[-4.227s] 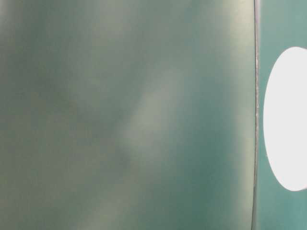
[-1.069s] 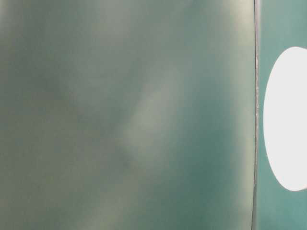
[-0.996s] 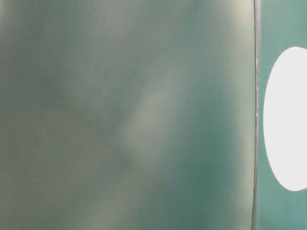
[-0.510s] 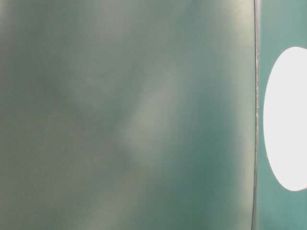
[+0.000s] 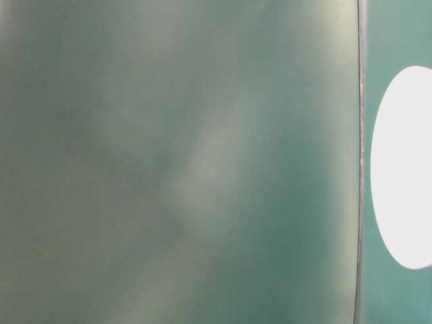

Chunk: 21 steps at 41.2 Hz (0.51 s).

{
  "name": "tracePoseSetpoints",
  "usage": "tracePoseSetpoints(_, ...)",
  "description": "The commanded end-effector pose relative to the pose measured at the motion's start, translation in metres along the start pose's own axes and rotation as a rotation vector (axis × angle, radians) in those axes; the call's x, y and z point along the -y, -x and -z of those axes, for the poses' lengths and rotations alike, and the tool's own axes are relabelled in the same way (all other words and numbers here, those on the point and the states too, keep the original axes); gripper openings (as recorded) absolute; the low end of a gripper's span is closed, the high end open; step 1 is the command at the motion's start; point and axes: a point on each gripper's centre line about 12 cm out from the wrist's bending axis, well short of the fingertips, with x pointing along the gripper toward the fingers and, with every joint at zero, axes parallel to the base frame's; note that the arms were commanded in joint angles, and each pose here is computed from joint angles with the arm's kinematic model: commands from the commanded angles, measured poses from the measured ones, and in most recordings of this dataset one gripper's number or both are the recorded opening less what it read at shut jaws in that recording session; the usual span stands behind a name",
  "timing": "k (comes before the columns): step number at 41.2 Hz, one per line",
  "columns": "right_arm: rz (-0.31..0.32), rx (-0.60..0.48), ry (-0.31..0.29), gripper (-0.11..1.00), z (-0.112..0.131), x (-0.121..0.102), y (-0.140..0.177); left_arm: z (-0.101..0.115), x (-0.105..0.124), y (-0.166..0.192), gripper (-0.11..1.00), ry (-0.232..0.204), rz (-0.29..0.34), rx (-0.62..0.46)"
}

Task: Grip the spoon and scoop the red block from the bowl with right arm.
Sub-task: 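Close the right gripper on the pink spoon handle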

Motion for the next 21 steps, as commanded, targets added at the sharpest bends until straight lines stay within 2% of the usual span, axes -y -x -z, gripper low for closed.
tracePoseSetpoints(1, -0.005, 0.013, -0.001, 0.47, -0.0015, -0.0009, 0.0008, -0.0101, -0.0006, -0.0006, 0.00, -0.003, -0.002, 0.021)
tracePoseSetpoints(21, 0.005, 0.023, 0.033, 0.47, 0.0032, -0.0011, -0.0042, -0.0102, -0.0009, -0.0006, 0.00, -0.001, -0.004, 0.023)
